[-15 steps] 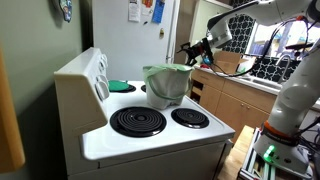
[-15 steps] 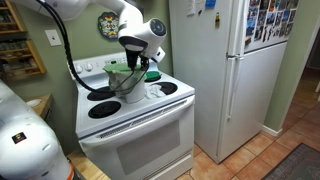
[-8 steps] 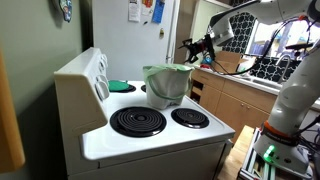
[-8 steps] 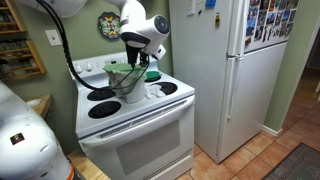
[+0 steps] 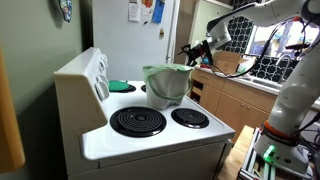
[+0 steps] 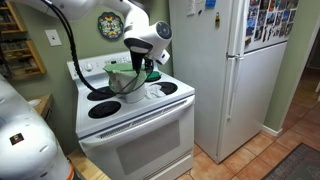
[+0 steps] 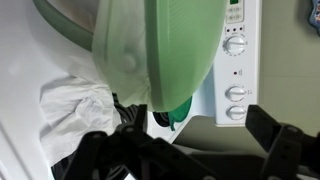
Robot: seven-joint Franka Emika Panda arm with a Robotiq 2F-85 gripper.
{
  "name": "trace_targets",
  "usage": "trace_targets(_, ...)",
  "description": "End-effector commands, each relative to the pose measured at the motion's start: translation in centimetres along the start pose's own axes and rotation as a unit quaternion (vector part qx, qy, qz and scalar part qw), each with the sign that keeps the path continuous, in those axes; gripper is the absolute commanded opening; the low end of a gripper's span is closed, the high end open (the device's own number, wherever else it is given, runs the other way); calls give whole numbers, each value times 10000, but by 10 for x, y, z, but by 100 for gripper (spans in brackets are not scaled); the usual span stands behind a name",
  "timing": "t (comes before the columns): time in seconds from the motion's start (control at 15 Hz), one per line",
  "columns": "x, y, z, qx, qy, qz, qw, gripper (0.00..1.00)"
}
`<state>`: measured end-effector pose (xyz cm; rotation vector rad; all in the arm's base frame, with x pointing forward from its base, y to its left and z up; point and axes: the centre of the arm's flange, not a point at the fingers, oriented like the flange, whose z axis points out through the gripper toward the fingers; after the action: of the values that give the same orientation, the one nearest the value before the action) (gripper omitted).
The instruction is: Open the bin, pick the serviette, put it in the bin and then close the bin.
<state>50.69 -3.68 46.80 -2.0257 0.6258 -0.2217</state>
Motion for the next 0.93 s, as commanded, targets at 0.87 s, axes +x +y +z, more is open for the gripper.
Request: trace_targets(0.87,5,11,15,210,-137,462,9986,100)
